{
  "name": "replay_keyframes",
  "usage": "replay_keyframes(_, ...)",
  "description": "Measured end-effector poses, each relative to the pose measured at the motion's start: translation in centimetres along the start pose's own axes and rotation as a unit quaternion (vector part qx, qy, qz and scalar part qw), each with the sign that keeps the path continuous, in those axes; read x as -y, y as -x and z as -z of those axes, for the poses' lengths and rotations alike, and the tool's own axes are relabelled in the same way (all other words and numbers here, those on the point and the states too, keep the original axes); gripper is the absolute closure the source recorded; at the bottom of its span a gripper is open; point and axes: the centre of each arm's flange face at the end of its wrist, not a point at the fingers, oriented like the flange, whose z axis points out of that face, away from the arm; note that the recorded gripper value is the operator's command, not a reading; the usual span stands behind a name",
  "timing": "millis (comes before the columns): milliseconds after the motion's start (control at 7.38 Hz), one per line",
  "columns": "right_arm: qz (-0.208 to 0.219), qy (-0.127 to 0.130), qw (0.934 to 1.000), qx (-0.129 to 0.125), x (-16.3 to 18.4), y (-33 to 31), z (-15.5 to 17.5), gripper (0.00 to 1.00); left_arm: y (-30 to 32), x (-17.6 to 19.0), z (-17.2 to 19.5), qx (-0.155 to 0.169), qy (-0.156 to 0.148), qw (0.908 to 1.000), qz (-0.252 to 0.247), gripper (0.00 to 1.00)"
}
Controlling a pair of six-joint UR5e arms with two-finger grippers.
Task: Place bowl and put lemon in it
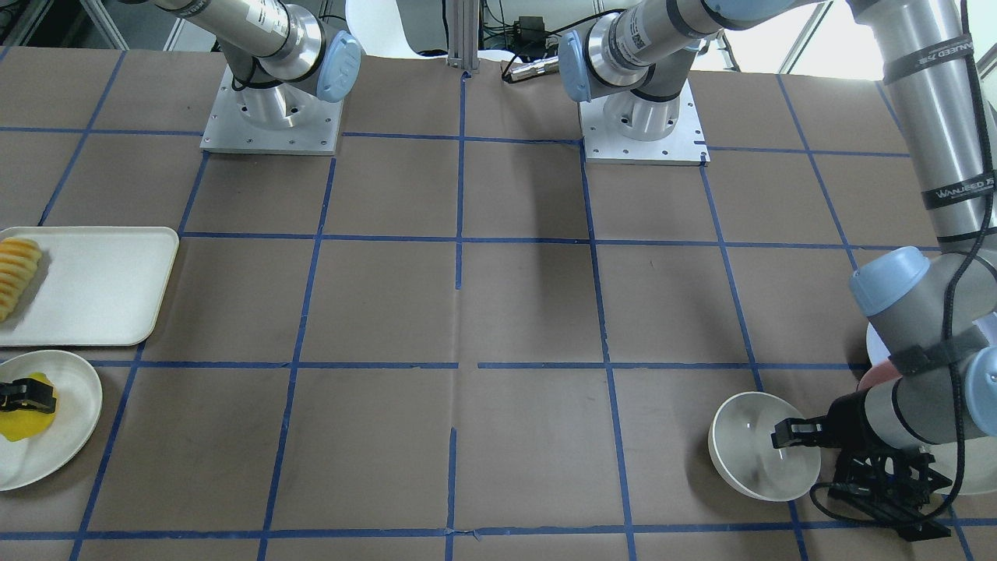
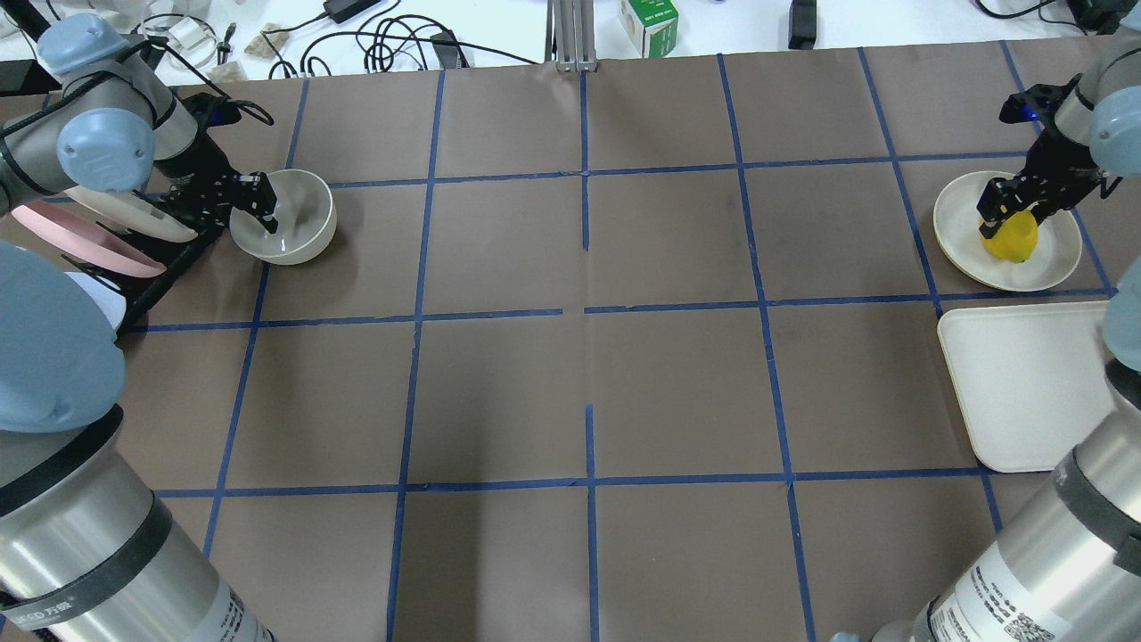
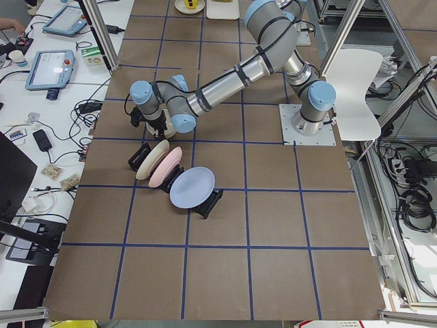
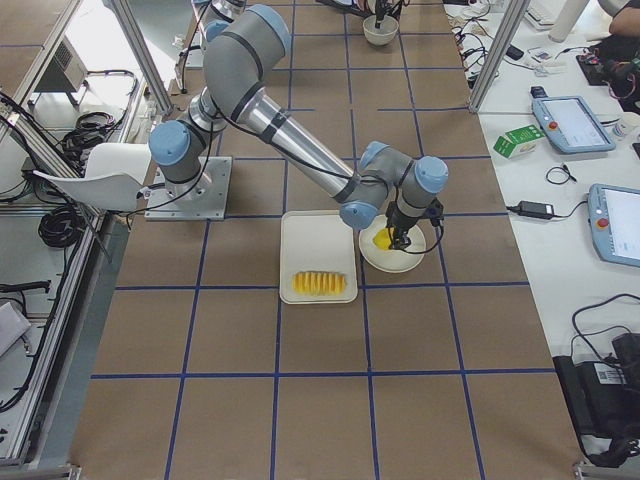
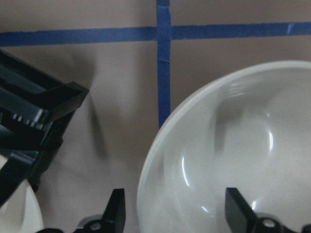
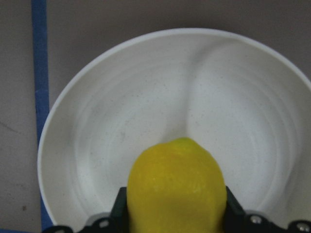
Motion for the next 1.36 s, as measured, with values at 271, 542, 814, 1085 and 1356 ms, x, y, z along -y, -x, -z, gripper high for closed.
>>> replay_keyframes(271, 0.002, -0.001, 1.0, 0.0, -0.9, 1.2, 5.0, 1.0, -0.1, 0.0, 0.8, 0.002, -0.004, 1.0, 0.0, 1.0)
replay_keyframes(542, 0.01, -0.003, 0.9999, -0.004, -2.5, 5.4, 12.5, 1.0, -2.0, -0.5, 2.7, 0.0, -0.002, 1.0, 0.004, 1.0)
replay_keyframes(814, 0.007, -0.006, 0.9999, -0.011, -4.6, 12.4, 18.5, 1.0, -8.9, -1.1, 4.0, -0.024, 0.008, 0.9995, -0.018, 1.0)
replay_keyframes(1085, -0.02, -0.012, 0.9996, -0.017, -5.2, 20.0, 21.4, 1.0, -19.8, -2.2, 3.4, -0.054, 0.014, 0.9973, -0.049, 1.0)
replay_keyframes(1356, -0.049, -0.023, 0.9984, -0.02, -4.8, 28.6, 22.2, 1.0, -30.4, -4.9, 1.0, -0.051, -0.012, 0.9973, -0.053, 1.0)
